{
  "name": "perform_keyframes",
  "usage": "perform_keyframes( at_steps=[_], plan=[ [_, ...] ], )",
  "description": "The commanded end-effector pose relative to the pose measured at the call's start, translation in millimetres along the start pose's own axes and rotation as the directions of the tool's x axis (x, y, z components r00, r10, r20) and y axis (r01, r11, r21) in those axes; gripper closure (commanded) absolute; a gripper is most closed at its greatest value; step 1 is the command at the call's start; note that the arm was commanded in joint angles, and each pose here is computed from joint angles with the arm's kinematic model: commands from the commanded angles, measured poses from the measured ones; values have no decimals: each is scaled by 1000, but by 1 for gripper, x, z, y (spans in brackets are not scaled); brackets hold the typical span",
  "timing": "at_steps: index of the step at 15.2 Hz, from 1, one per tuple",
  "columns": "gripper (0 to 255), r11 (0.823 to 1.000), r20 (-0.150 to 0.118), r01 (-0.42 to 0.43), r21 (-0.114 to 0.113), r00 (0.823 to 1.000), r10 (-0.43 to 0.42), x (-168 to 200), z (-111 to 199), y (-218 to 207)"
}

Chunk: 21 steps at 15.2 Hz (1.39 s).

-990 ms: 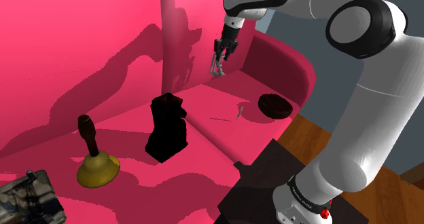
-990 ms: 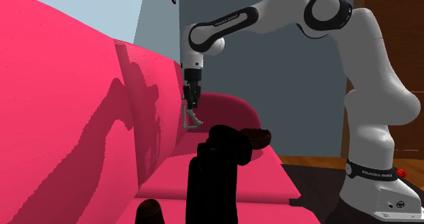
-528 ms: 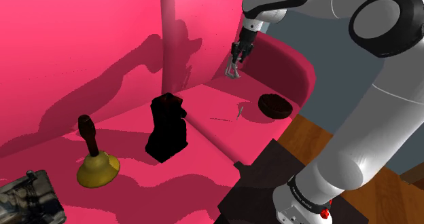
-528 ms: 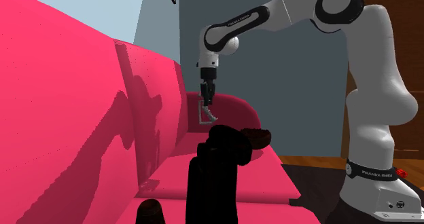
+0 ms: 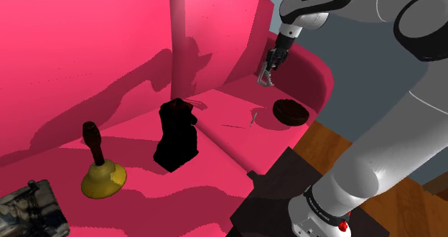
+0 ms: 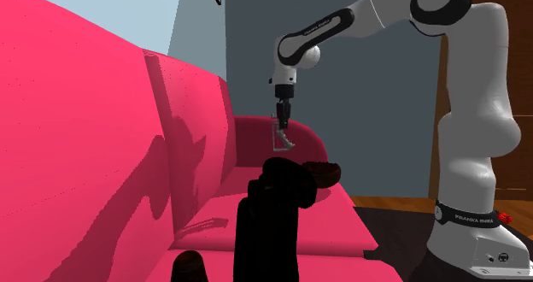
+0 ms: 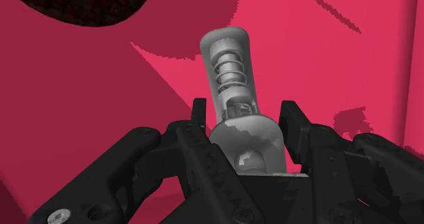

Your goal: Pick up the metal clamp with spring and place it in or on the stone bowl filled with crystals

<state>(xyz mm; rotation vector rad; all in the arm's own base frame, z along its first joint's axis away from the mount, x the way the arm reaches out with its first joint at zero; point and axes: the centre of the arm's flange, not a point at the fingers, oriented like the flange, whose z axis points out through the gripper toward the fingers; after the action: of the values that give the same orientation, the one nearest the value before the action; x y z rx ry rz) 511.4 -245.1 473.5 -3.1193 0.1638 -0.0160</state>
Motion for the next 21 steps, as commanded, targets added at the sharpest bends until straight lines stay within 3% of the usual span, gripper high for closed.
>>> perform_keyframes(
  at_steps=[1, 16, 21],
  plan=[
    [255, 1000, 0, 1, 0, 1000, -1, -17, -2, 22],
    [255, 1000, 0, 1, 0, 1000, -1, -135, -19, 181],
    [255, 1000, 0, 1, 0, 1000, -1, -135, 7, 182]
  ],
)
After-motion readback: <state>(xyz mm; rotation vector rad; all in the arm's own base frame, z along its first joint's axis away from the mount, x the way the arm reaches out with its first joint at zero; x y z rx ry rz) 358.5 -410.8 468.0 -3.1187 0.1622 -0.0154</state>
